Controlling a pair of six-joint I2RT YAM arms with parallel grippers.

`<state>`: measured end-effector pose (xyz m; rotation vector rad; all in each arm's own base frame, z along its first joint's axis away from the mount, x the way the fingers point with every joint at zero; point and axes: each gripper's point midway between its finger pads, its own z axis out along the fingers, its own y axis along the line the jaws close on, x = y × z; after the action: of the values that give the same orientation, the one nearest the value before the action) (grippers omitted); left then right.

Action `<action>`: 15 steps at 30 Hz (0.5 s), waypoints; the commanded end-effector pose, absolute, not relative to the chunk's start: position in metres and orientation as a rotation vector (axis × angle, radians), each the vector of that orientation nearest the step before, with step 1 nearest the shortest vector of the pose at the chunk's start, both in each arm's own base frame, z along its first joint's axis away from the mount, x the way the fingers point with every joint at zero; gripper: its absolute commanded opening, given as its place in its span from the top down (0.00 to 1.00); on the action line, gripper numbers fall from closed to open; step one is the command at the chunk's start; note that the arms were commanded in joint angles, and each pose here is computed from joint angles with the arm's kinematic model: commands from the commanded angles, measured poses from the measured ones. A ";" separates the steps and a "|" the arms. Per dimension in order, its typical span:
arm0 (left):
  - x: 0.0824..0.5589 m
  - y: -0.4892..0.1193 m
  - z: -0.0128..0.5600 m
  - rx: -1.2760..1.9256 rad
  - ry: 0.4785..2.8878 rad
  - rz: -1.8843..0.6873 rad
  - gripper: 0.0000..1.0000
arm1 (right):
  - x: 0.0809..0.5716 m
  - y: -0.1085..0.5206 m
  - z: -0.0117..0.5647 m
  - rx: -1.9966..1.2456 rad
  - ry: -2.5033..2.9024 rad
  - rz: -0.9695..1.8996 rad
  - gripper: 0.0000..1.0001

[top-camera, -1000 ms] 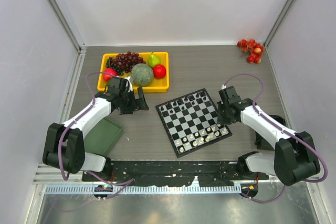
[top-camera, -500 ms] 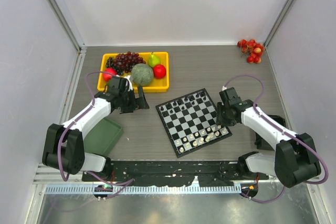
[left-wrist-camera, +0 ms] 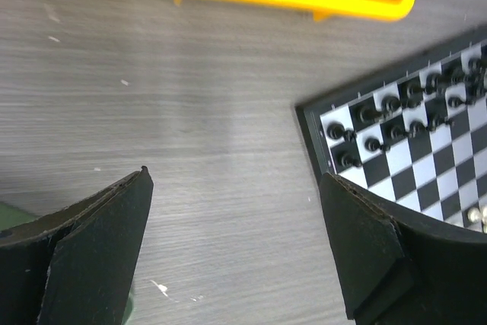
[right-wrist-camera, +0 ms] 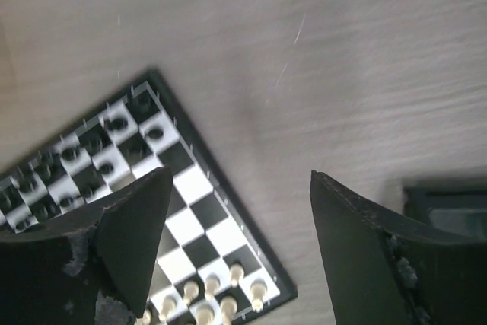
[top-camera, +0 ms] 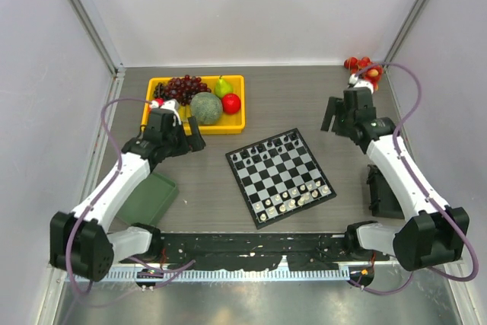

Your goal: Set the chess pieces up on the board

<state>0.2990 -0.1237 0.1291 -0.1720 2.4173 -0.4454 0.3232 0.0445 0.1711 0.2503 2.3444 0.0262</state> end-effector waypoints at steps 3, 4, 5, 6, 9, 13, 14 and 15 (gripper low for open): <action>0.308 -0.056 0.205 -0.327 2.123 -0.090 0.00 | 0.356 0.001 0.268 0.381 1.989 -0.049 0.12; 0.307 -0.047 0.212 -0.354 2.089 -0.050 0.00 | 0.357 -0.004 0.278 0.404 1.942 -0.067 0.11; 0.303 -0.039 0.220 -0.371 2.052 -0.025 0.00 | 0.357 -0.007 0.290 0.429 1.888 -0.061 0.07; 0.301 -0.032 0.227 -0.391 2.020 0.002 0.00 | 0.356 -0.011 0.294 0.444 1.866 -0.072 0.05; 0.294 -0.017 0.245 -0.416 1.947 0.055 0.00 | 0.352 -0.014 0.311 0.472 1.782 -0.051 0.03; 0.286 -0.008 0.262 -0.431 1.877 0.074 0.01 | 0.346 -0.021 0.322 0.476 1.706 -0.065 0.04; 0.284 -0.006 0.266 -0.434 1.864 0.073 0.01 | 0.344 -0.023 0.317 0.484 1.705 -0.082 0.04; 0.283 -0.005 0.267 -0.434 1.856 0.076 0.00 | 0.341 -0.025 0.323 0.487 1.679 -0.085 0.04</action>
<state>0.2869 -0.0224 0.2416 -0.3985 1.9488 0.0044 0.3440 -0.0104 0.3017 0.4386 1.8113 -0.0449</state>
